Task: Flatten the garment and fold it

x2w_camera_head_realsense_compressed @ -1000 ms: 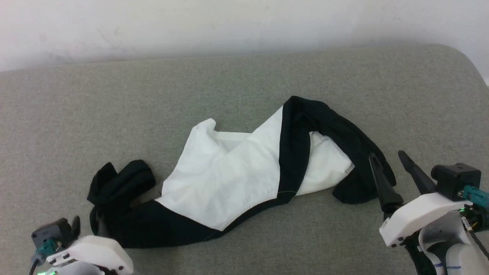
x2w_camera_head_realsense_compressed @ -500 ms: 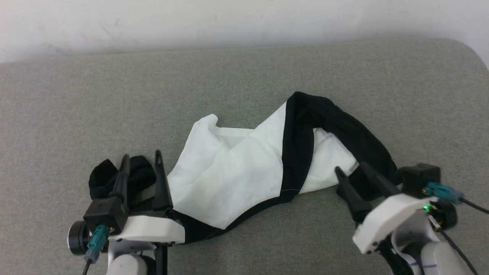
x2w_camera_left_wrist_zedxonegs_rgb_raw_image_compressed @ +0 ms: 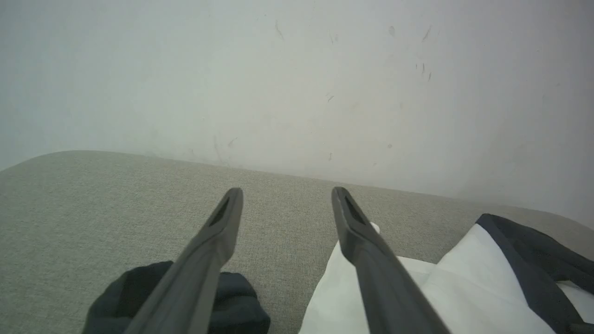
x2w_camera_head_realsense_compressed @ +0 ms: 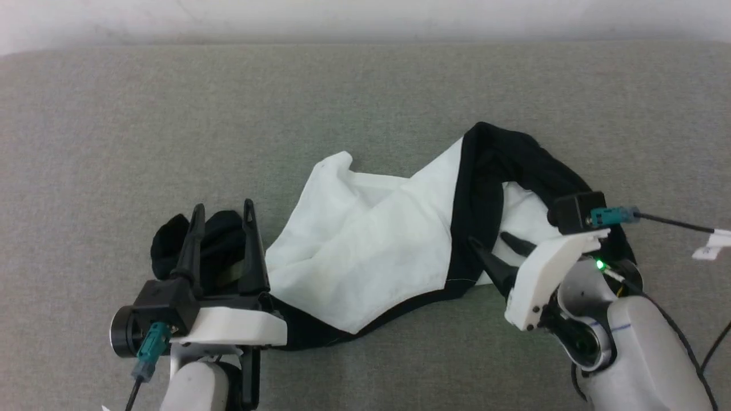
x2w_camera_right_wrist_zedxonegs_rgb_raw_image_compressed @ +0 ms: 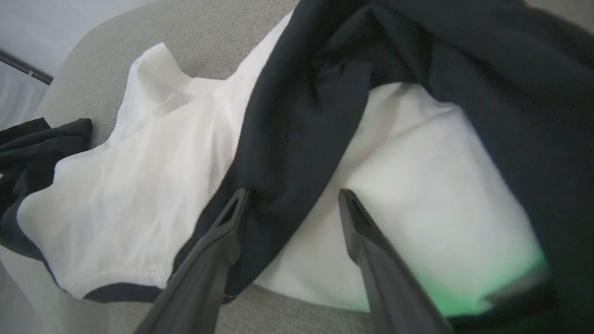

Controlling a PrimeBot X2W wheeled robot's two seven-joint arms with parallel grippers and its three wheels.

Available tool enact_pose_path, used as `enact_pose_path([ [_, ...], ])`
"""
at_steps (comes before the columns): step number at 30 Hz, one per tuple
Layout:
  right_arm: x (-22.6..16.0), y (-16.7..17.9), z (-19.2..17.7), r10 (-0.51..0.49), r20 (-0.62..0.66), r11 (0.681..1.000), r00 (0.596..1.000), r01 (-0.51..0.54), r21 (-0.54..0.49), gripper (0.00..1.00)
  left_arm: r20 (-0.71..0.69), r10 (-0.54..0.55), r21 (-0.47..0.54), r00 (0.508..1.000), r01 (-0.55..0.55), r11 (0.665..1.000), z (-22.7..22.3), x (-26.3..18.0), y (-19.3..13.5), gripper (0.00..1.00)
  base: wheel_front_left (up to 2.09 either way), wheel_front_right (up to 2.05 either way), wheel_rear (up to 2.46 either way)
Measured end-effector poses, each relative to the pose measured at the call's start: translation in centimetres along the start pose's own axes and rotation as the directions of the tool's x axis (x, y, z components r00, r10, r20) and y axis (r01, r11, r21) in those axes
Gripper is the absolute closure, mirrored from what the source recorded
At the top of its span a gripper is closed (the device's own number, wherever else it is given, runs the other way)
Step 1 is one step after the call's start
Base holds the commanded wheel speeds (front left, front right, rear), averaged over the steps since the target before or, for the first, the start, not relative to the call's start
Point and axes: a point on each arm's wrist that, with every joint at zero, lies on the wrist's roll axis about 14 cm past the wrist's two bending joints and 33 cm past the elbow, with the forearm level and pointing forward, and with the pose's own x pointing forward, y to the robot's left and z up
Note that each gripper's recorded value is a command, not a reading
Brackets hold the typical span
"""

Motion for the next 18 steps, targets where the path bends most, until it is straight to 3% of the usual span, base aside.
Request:
enact_pose_path([
  [1,0.4,0.1,0.3,0.005,0.005,1.000,1.000,-0.005,-0.004,0.00,-0.004,0.005,0.001,1.000,-0.005,1.000,-0.1,0.0,0.2,0.00,0.00,0.00,0.00],
  [3,1.0,0.4,1.1,0.014,0.023,1.000,1.000,-0.013,-0.016,0.26,-0.015,0.017,0.005,1.000,-0.017,1.000,-0.5,-0.1,0.6,0.00,0.00,0.00,0.00],
  [6,1.5,0.7,1.8,0.025,0.052,0.999,0.998,-0.024,-0.023,0.52,-0.026,0.025,0.008,0.999,-0.025,1.000,-0.8,-0.2,1.0,0.00,0.00,0.00,0.00],
  [9,1.8,1.1,1.7,0.038,0.047,0.999,0.998,-0.037,-0.025,0.64,-0.029,0.030,0.007,0.999,-0.029,1.000,-1.0,-0.2,1.1,0.00,0.00,0.00,0.00],
  [11,1.8,1.3,1.7,0.041,0.052,0.999,0.998,-0.040,-0.033,1.00,-0.031,0.029,0.006,0.999,-0.029,1.000,-1.0,-0.2,1.0,0.00,0.00,0.00,0.00],
  [18,1.1,1.3,2.4,0.033,0.091,0.998,0.995,-0.029,-0.047,1.00,-0.030,0.017,0.001,0.999,-0.017,1.000,-0.9,-0.3,0.7,0.00,0.00,0.00,0.00],
])
